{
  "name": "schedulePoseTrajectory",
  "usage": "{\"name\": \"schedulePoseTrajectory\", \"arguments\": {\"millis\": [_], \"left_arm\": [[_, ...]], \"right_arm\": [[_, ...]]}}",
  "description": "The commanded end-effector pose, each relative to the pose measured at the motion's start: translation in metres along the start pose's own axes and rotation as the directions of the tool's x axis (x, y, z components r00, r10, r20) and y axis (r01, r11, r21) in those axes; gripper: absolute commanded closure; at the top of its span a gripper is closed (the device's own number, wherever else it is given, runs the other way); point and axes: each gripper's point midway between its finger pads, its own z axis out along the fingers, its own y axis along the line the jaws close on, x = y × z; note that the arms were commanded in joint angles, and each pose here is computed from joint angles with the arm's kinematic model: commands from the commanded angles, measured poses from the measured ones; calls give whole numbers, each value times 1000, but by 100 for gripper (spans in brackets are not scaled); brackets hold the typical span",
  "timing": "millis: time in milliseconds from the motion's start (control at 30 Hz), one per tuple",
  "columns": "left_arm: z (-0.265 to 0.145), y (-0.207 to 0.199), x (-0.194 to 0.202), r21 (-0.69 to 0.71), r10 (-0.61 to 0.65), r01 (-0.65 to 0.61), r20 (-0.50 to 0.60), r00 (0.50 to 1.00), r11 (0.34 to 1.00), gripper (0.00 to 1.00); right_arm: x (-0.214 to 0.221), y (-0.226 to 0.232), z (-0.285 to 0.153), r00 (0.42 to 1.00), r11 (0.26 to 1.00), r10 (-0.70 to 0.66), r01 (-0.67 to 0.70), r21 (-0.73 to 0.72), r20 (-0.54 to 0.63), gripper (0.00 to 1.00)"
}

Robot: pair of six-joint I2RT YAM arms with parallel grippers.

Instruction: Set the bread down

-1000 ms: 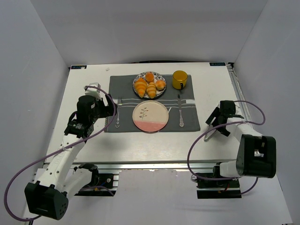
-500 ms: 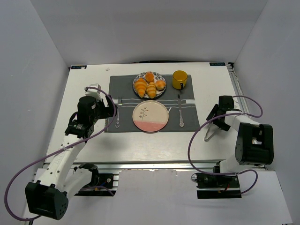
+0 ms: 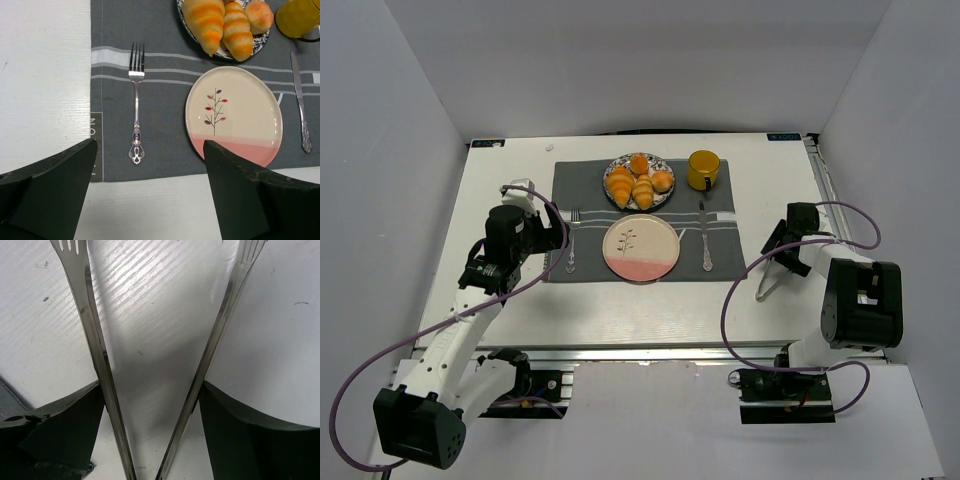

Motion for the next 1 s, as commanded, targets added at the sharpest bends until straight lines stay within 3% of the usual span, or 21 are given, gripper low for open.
{"name": "schedulePoseTrajectory", "arguments": {"millis": [0,967], "left_arm": [[-2,2,-4,-8,0,0,13,1000,1000,2],[-7,0,-3,4,-1,1,21,1000,1000,2]], "right_arm": [[16,7,8,998,998,47,-48,-30,-39,21],[43,11,-13,993,998,55,-52,31,-103,17]]}}
